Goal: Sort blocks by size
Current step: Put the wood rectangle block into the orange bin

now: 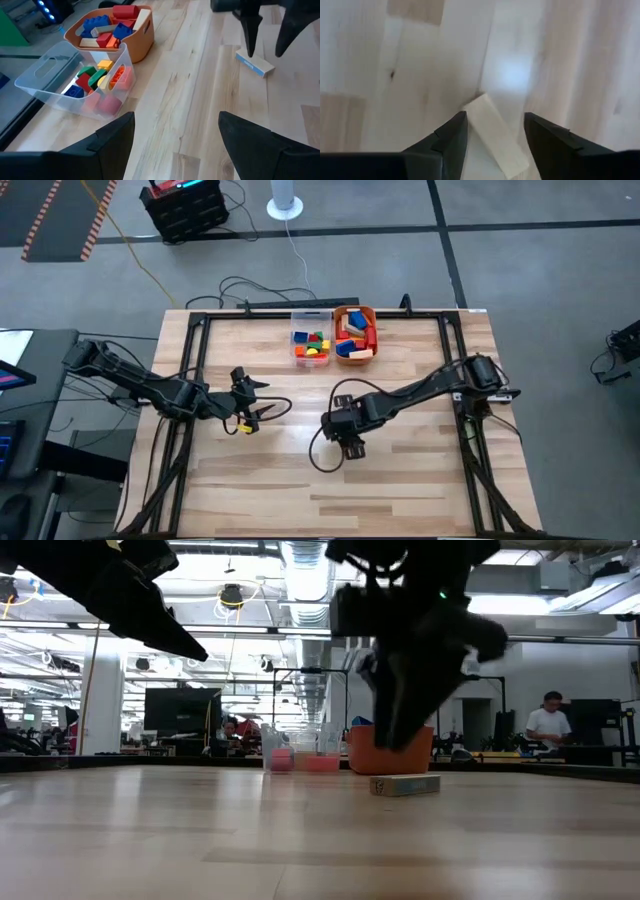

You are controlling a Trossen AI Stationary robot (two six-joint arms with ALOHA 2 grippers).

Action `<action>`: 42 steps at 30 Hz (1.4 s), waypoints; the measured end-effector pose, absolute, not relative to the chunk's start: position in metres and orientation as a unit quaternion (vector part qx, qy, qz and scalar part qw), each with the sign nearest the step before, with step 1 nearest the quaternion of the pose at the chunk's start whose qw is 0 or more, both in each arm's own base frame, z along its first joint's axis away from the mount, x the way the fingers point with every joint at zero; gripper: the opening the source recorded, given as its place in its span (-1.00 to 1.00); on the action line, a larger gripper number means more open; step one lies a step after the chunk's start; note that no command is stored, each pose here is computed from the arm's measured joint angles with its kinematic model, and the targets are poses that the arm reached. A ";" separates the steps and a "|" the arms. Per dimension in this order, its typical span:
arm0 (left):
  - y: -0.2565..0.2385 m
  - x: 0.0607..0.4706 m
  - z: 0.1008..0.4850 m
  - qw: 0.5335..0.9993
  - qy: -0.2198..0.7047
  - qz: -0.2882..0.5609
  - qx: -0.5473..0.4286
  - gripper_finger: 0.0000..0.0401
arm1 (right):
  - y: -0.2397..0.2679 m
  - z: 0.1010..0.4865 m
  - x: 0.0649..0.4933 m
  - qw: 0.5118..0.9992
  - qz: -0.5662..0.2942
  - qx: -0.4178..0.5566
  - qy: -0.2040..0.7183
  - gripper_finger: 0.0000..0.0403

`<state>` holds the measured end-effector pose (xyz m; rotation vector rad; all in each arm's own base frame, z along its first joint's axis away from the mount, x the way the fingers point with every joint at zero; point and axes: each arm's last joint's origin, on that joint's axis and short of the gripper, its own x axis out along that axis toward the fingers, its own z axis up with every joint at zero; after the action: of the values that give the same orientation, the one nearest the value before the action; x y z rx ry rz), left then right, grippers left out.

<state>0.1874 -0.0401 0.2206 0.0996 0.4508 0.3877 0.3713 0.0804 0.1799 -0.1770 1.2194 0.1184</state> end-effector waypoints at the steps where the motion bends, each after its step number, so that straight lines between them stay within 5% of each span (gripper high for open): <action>1: -0.040 0.187 0.221 0.955 0.222 0.191 0.049 0.40 | 0.080 0.175 0.371 0.812 0.060 -0.084 0.574 0.13; 12: -0.040 0.187 0.219 0.953 0.229 0.192 0.050 0.40 | 0.074 0.142 0.362 0.792 0.076 -0.100 0.598 0.10; 21: -0.040 0.187 0.219 0.953 0.229 0.192 0.048 0.40 | 0.066 0.141 0.361 0.788 0.070 -0.096 0.604 -0.38; 26: -0.040 0.187 0.219 0.953 0.229 0.192 0.048 0.40 | 0.058 0.144 0.361 0.784 0.054 -0.100 0.610 -0.38; 36: -0.040 0.187 0.220 0.955 0.223 0.193 0.047 0.40 | -0.006 0.216 0.353 0.814 -0.038 -0.150 0.560 -0.34; 42: -0.040 0.188 0.222 0.957 0.212 0.192 0.043 0.40 | -0.067 0.263 0.346 0.855 -0.173 -0.155 0.463 -0.32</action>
<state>0.1883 -0.0403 0.2222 0.0865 0.4306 0.3902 0.3457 -0.0670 0.2625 -0.3260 0.9744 -0.3635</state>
